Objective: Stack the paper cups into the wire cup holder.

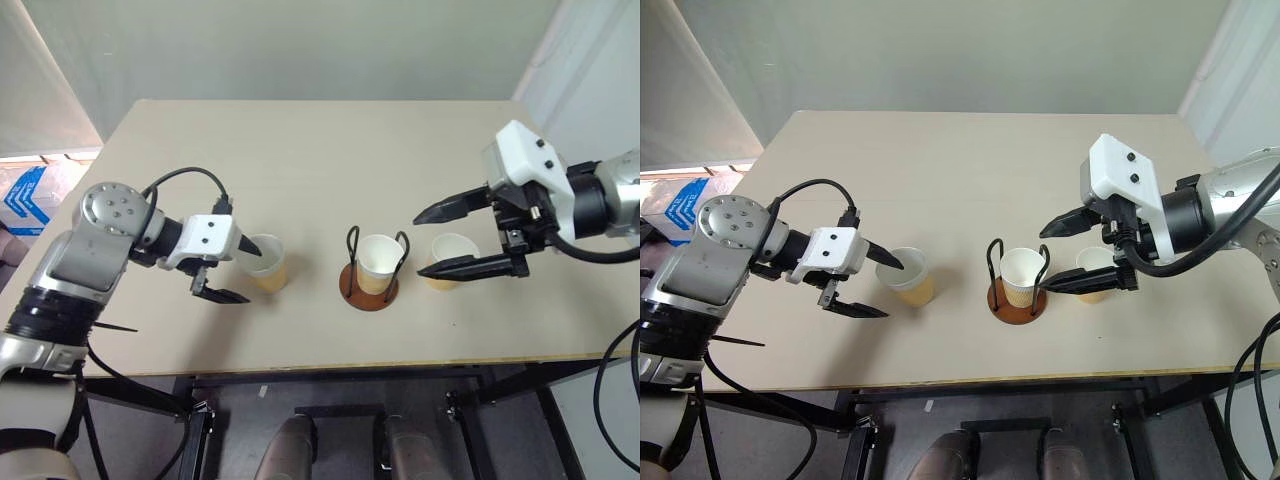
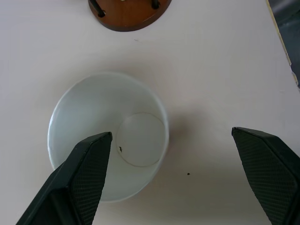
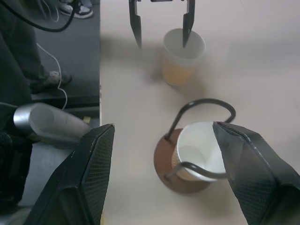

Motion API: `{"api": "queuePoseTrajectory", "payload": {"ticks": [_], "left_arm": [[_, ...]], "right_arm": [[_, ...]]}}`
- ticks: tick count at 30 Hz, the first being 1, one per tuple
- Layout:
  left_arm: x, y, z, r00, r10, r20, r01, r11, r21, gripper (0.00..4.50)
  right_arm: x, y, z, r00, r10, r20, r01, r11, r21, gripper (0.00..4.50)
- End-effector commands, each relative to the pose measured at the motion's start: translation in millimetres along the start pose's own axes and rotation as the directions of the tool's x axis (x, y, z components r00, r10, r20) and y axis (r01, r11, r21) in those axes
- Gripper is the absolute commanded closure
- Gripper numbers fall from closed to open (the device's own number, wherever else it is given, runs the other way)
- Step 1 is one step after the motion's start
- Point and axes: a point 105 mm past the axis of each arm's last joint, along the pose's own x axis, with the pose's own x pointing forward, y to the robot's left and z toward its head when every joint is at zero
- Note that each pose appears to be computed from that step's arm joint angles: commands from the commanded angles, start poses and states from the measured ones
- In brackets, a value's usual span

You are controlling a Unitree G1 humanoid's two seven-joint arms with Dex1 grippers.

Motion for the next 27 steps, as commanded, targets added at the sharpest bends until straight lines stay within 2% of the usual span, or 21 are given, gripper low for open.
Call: {"api": "queuePoseTrajectory", "payload": {"ticks": [1,11,18,23,27], "left_arm": [[-3.0,3.9,5.7,1.0,-0.002,-0.001,0.002,0.999,0.046,0.94],[0.0,2.4,1.1,0.999,-0.027,-0.024,0.028,0.997,0.073,4.46],[-2.1,5.4,15.8,0.999,-0.037,0.036,0.033,0.995,0.099,4.49],[-6.8,8.0,43.5,0.991,-0.06,0.123,0.045,0.991,0.123,4.49],[-17.9,15.3,77.4,0.974,-0.089,0.207,0.055,0.985,0.161,4.49]], "right_arm": [[-6.8,-2.5,8.3,1.0,-0.024,0.004,0.024,0.999,-0.035,0.89],[-10.8,-4.0,5.2,0.999,-0.043,-0.014,0.043,0.999,-0.018,0.89],[-29.6,-4.1,-4.8,0.993,-0.079,-0.086,0.08,0.997,0.006,0.89],[-52.3,-10.1,2.4,0.985,-0.163,-0.057,0.166,0.985,0.04,0.89],[-64.8,-6.8,8.3,0.978,-0.208,-0.024,0.209,0.975,0.079,0.89]]}}
